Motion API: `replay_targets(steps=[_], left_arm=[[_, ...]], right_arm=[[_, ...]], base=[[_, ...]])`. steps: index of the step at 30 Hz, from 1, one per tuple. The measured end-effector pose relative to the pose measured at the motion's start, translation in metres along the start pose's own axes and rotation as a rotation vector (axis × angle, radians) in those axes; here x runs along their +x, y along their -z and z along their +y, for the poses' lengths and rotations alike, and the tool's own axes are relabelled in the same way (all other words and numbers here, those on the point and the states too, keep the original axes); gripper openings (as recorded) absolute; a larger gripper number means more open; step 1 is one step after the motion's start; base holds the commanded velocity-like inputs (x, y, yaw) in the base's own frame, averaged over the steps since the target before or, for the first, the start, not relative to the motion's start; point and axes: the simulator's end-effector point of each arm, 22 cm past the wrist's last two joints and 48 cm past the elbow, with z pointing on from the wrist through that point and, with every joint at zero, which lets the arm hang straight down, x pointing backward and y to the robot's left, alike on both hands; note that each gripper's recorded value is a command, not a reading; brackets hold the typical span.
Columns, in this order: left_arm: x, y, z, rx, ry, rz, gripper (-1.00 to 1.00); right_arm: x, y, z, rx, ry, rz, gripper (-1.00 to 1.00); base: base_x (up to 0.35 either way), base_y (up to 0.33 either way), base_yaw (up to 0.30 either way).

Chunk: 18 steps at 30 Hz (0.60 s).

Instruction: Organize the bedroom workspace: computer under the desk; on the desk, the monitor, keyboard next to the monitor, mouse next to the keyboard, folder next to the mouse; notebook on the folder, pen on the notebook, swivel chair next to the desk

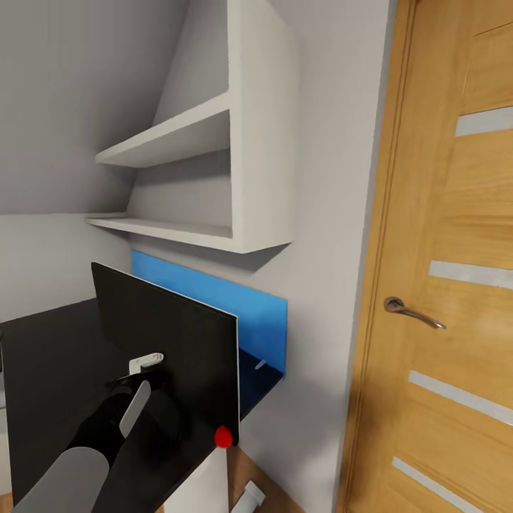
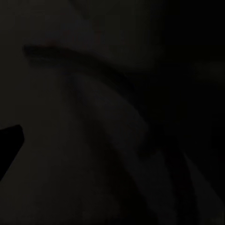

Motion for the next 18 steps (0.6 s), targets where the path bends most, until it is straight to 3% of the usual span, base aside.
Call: replay_targets(steps=[18], left_arm=[[-0.0003,-0.0008,0.0032,-0.004,0.002,0.000,1.00]], right_arm=[[0.0001,-0.0001,0.0013,-0.001,-0.002,0.001,1.00]], base=[[0.000,0.000,-0.002]])
